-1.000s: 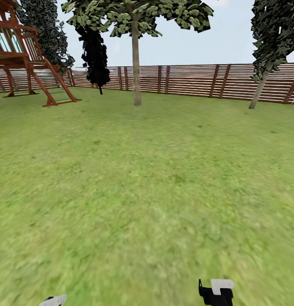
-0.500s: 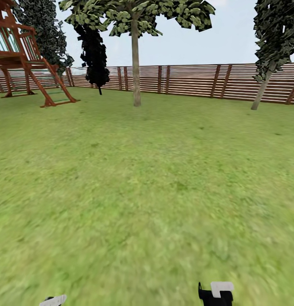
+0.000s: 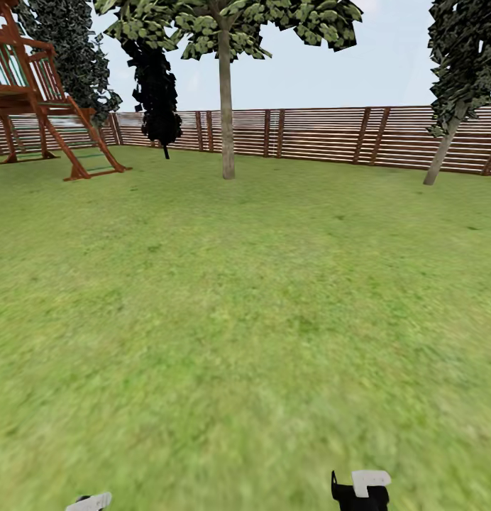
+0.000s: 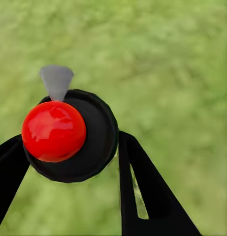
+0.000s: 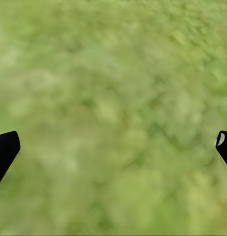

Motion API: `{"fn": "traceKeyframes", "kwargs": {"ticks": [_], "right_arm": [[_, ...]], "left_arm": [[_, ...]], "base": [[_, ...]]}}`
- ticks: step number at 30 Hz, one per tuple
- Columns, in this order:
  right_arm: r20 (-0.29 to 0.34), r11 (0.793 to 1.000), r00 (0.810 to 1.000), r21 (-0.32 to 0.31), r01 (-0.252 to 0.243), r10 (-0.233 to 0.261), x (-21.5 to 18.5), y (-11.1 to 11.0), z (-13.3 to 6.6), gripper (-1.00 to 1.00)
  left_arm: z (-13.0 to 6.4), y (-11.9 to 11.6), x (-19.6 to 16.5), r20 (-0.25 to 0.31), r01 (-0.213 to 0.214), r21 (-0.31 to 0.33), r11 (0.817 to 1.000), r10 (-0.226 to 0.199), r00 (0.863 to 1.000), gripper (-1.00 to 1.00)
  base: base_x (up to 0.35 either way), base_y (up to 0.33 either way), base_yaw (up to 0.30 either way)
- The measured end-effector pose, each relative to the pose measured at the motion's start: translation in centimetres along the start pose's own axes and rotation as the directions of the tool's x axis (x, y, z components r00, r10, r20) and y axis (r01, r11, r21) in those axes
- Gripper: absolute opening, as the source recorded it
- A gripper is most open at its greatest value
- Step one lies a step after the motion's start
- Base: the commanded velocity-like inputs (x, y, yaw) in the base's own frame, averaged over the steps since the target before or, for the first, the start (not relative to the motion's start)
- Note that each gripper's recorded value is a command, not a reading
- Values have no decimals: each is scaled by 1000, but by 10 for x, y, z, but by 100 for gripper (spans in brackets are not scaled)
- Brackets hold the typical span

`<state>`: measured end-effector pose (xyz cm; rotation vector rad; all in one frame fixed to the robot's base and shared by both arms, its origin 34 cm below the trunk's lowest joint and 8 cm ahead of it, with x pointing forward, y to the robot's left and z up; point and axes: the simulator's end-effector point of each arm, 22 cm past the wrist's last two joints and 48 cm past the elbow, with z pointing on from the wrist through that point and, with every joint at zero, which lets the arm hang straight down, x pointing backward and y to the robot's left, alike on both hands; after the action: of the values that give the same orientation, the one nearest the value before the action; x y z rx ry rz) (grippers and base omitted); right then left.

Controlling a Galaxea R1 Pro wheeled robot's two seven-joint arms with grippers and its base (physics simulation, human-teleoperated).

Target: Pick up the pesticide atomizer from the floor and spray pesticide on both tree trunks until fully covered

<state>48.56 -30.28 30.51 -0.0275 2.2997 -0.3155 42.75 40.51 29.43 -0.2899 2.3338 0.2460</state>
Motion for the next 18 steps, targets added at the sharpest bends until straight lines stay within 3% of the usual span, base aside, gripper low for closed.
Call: {"fn": "traceKeyframes", "kwargs": {"ticks": [18], "right_arm": [[0,1000,1000,1,-1,1,0,0,0,100]], "left_arm": [[0,0,1,-2,0,-1,1000,0,1000,-100]], "base": [[338,0,0]]}}
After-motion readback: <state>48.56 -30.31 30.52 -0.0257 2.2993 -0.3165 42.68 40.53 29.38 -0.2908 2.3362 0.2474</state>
